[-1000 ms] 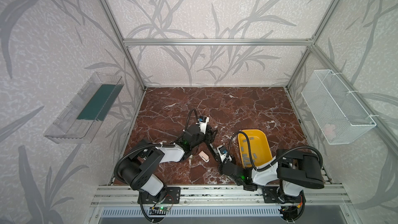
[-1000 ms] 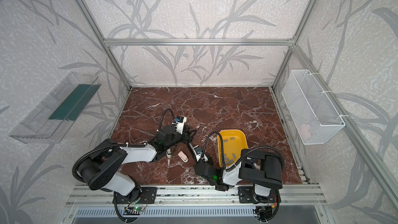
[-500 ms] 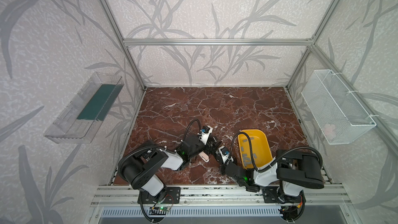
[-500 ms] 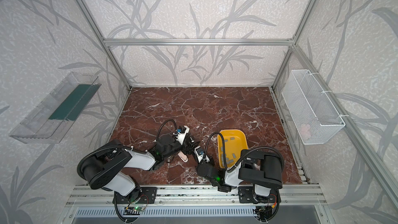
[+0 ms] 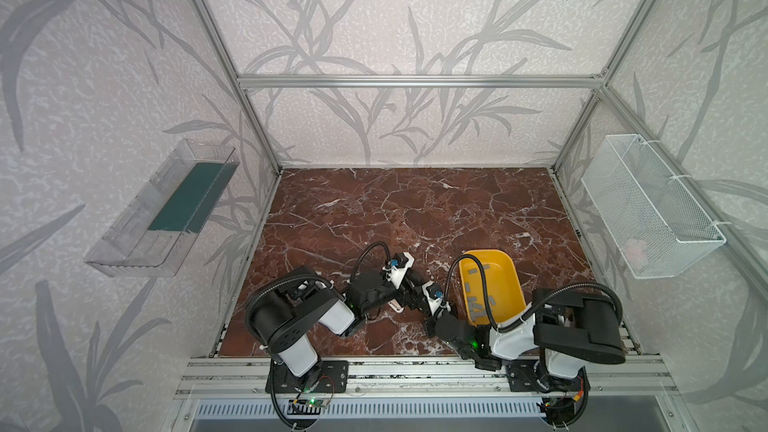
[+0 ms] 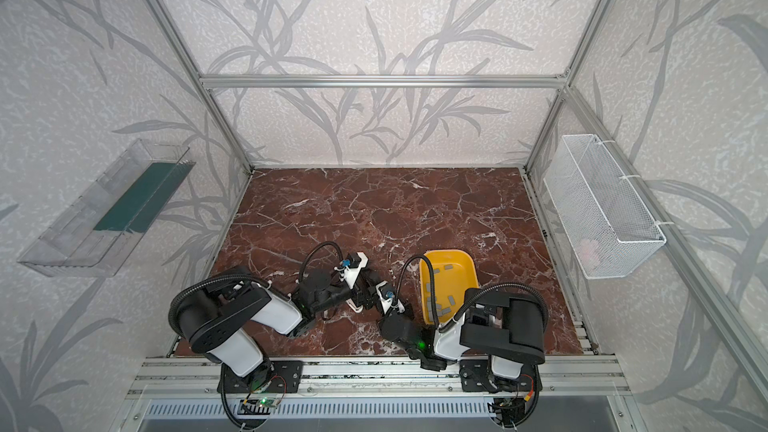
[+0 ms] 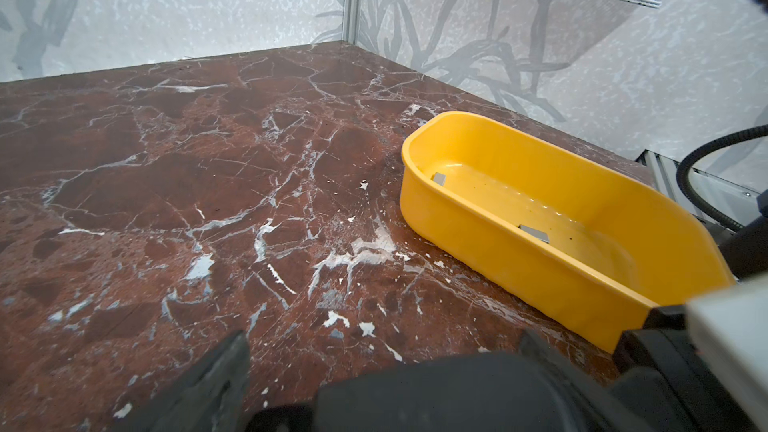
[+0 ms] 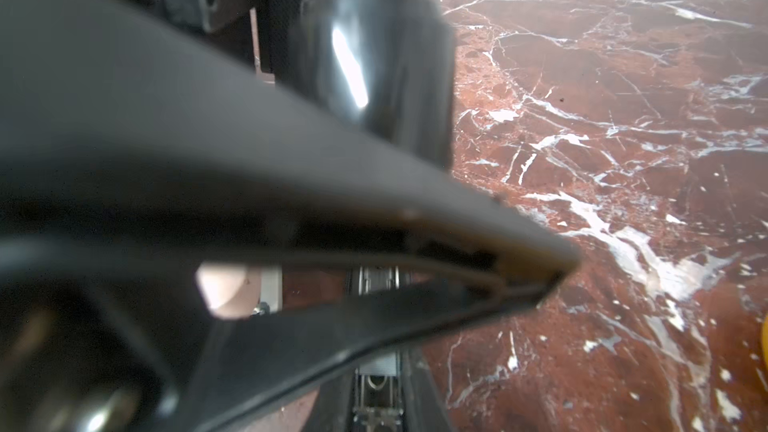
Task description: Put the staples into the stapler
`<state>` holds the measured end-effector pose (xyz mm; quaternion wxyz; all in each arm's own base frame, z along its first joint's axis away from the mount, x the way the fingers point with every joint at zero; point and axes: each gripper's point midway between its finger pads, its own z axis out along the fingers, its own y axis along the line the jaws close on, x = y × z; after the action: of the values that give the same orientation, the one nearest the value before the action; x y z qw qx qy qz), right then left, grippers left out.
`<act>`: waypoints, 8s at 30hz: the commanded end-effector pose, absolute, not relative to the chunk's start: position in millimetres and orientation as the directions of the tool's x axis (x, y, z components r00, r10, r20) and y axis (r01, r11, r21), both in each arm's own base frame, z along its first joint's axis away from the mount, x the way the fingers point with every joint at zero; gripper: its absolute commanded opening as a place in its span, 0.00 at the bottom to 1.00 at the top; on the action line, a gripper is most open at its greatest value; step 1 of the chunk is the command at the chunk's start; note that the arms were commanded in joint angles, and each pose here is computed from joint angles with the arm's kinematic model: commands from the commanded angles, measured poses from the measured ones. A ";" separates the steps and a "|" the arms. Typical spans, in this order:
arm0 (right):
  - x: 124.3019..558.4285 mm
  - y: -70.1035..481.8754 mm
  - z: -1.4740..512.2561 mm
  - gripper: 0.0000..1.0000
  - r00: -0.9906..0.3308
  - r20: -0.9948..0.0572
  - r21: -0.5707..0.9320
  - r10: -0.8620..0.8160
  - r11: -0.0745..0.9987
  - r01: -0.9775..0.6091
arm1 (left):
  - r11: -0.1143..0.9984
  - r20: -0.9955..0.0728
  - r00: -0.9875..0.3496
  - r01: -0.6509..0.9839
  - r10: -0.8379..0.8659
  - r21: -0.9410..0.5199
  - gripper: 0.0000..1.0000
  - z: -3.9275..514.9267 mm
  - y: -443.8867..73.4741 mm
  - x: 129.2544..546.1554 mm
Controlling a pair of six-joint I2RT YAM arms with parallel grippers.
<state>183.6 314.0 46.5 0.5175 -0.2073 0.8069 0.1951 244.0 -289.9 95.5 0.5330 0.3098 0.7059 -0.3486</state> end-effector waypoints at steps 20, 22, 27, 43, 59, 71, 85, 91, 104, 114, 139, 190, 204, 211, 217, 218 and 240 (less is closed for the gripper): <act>181.5 308.3 66.3 0.50 -0.350 -0.930 0.098 -0.110 0.845 -0.526 | 0.707 -0.989 -0.150 0.700 0.004 -0.104 0.99 144.4 -254.1 247.4; 179.0 307.0 73.7 0.56 -0.336 -0.935 0.086 -0.115 0.845 -0.527 | 0.727 -0.987 -0.159 0.680 0.014 -0.100 0.99 142.5 -249.4 249.5; 175.0 303.5 97.6 0.55 -0.310 -0.946 0.089 -0.097 0.841 -0.533 | 0.750 -0.982 -0.184 0.656 0.050 -0.085 0.95 135.1 -248.8 256.3; 180.9 311.1 110.0 0.30 -0.330 -0.933 0.054 -0.147 0.847 -0.529 | 0.756 -0.973 -0.212 0.651 0.096 -0.067 0.79 111.4 -266.2 274.5; 187.7 309.4 74.3 0.26 -0.417 -0.891 0.061 -0.180 0.862 -0.503 | 0.753 -0.961 -0.230 0.657 0.155 -0.036 0.67 97.0 -273.1 280.6; 185.7 301.7 46.7 0.22 -0.471 -0.861 0.062 -0.192 0.880 -0.471 | 0.744 -0.944 -0.247 0.668 0.221 -0.001 0.61 81.9 -275.9 282.0; 180.1 296.3 19.3 0.20 -0.515 -0.831 0.053 -0.210 0.891 -0.450 | 0.739 -0.936 -0.253 0.674 0.243 0.010 0.59 76.1 -278.3 283.3; 179.5 292.1 10.1 0.20 -0.527 -0.823 0.050 -0.212 0.898 -0.438 | 0.736 -0.934 -0.256 0.677 0.248 0.010 0.58 75.3 -279.1 283.2; 175.9 289.4 -15.8 0.18 -0.574 -0.794 0.069 -0.201 0.908 -0.414 | 0.732 -0.931 -0.261 0.682 0.256 0.010 0.57 73.9 -281.0 283.5; 183.9 306.2 32.4 0.27 -0.489 -0.851 0.063 -0.192 0.886 -0.458 | 0.776 -0.934 -0.275 0.631 0.228 0.003 0.58 84.5 -270.5 287.7; 194.2 181.8 79.4 0.66 -0.628 -0.778 0.119 -0.021 0.977 -0.179 | 0.992 -0.970 -0.227 0.067 -0.090 -0.108 1.00 163.7 -107.0 265.3; 261.5 213.5 254.9 0.99 -0.247 -0.966 -0.009 -0.075 0.966 -0.259 | 0.997 -0.994 -0.081 -0.046 -0.070 -0.066 0.99 215.2 -72.7 282.8; 353.9 -9.0 161.8 0.99 -0.308 -0.951 -0.146 -0.032 0.923 0.356 | 0.917 -0.995 -0.098 -0.397 -0.011 0.029 0.99 190.6 18.4 297.4; 385.8 -7.9 119.5 0.99 -0.332 -0.938 -0.205 -0.104 0.936 0.287 | 0.911 -0.986 -0.169 -0.406 0.009 0.078 0.99 143.9 39.1 313.8; 402.6 11.3 105.2 0.99 -0.346 -0.930 -0.184 -0.124 0.972 0.147 | 0.906 -0.986 -0.142 -0.402 0.085 0.136 0.99 140.3 36.2 347.8; 401.9 11.2 104.7 0.99 -0.350 -0.928 -0.185 -0.125 0.972 0.145 | 0.920 -0.985 -0.157 -0.372 0.072 0.127 0.99 130.2 33.9 354.1; 395.0 15.2 96.3 0.99 -0.287 -0.952 -0.133 -0.104 0.988 0.083 | 0.947 -0.959 -0.282 -0.306 0.005 0.095 0.99 99.3 45.0 387.6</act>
<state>388.2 14.7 84.1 0.5764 -0.0084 0.8132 -0.0800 382.9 44.3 94.5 0.5854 -0.0920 0.7939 0.1364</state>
